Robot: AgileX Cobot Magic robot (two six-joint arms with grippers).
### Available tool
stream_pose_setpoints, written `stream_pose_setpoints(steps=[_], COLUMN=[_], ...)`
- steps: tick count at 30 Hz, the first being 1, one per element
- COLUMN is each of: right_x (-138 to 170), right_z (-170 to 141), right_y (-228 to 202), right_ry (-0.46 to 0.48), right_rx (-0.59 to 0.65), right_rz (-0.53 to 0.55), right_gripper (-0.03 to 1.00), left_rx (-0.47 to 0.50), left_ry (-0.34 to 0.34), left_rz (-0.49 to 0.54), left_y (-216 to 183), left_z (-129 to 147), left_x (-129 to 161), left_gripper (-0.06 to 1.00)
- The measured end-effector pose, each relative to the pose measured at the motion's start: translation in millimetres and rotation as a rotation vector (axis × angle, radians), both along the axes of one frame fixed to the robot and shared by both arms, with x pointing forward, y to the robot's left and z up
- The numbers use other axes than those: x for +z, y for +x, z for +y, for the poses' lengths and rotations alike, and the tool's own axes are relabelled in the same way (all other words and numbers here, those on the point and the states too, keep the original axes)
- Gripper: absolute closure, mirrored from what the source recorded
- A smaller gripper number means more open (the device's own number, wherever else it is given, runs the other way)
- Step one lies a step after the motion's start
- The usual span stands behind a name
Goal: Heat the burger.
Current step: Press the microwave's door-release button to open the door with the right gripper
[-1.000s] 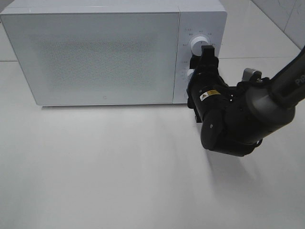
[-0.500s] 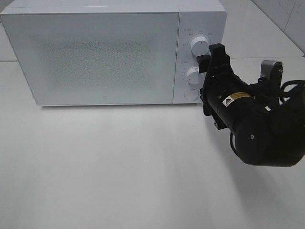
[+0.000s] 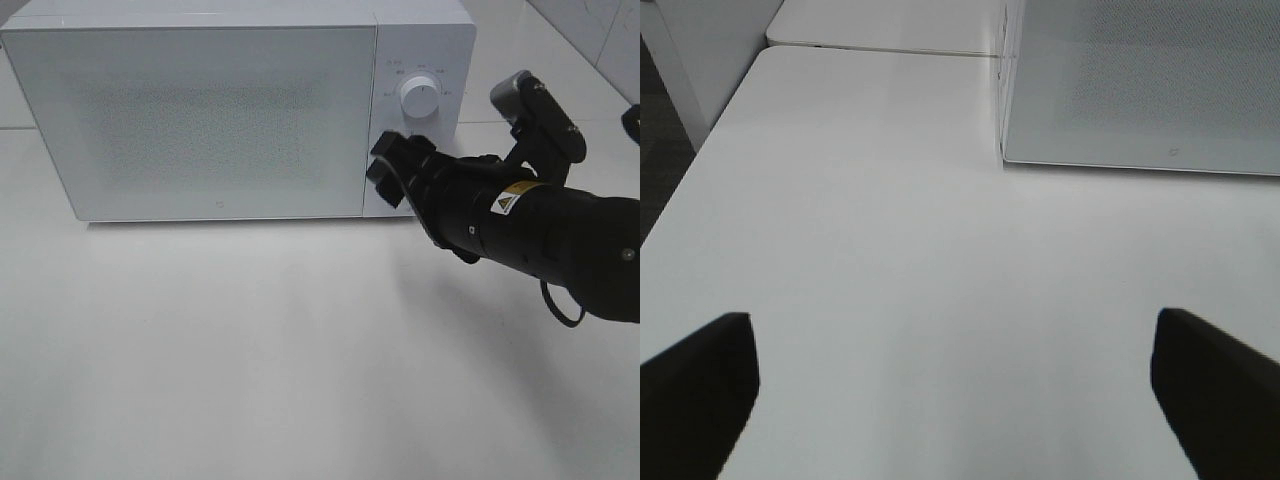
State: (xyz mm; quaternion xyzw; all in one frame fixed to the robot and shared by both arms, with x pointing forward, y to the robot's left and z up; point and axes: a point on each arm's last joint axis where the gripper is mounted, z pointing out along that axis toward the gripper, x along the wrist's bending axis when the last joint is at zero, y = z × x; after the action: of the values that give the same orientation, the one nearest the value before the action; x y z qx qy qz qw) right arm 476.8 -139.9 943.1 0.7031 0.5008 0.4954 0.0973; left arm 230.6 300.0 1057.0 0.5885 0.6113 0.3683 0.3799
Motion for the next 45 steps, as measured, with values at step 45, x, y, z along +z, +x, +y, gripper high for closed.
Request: stream_pose_setpoints(steps=[45], right_x=[92], right_z=[-70], right_y=[-129], right_ry=[-0.543], right_rx=[0.623], right_rz=[0.134], right_gripper=[0.25], left_rx=[0.001], left_ry=[0.002], left_rz=[0.0], left_y=[0], left_z=[0], left_x=[0], left_gripper=[-0.04])
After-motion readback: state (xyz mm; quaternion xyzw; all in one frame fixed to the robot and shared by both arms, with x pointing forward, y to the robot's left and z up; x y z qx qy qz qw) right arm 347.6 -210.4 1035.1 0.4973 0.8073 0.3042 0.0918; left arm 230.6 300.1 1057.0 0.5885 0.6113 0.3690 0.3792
